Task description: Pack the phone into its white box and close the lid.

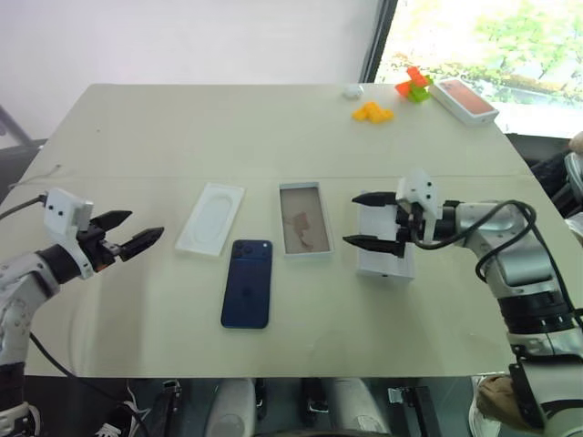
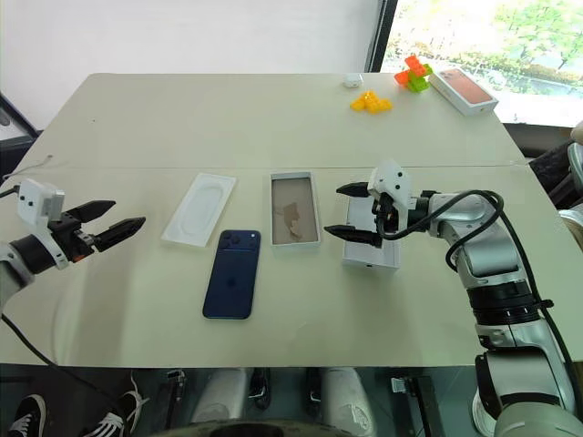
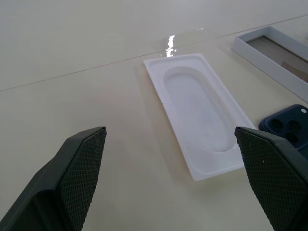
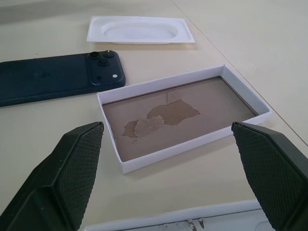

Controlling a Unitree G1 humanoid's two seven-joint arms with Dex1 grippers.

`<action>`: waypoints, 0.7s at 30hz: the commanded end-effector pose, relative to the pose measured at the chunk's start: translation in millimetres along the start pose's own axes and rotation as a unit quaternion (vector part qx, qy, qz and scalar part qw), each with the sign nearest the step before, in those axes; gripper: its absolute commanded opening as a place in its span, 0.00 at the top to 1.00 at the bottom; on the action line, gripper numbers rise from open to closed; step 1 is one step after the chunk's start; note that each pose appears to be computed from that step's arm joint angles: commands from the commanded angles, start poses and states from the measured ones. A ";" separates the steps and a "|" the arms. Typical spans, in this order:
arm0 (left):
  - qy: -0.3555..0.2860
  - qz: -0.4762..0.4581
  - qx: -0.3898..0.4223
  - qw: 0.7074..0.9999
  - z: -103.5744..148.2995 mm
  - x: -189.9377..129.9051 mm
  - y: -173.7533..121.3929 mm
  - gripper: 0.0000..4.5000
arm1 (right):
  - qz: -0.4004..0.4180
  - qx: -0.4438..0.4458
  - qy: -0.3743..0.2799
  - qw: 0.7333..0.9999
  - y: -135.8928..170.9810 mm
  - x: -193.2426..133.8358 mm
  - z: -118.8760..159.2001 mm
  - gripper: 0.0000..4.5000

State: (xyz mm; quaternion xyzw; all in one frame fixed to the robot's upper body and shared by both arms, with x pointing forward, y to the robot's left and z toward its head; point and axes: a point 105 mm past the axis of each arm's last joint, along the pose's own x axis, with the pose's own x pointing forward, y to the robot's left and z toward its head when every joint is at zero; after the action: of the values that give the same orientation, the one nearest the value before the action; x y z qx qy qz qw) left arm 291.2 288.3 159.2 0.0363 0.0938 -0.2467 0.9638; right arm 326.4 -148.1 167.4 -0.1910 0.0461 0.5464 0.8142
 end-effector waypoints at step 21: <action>0.000 0.050 -0.013 0.999 11.1 10.5 4.1 0.00 | -0.017 -0.024 -0.009 1.000 -6.6 -6.3 10.2 0.01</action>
State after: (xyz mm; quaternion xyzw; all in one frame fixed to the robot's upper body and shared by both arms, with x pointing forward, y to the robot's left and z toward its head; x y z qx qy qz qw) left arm 302.0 288.3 150.4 0.0174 0.1246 -0.1980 0.9721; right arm 327.5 -152.9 168.9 -0.2002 0.0474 0.5379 0.8175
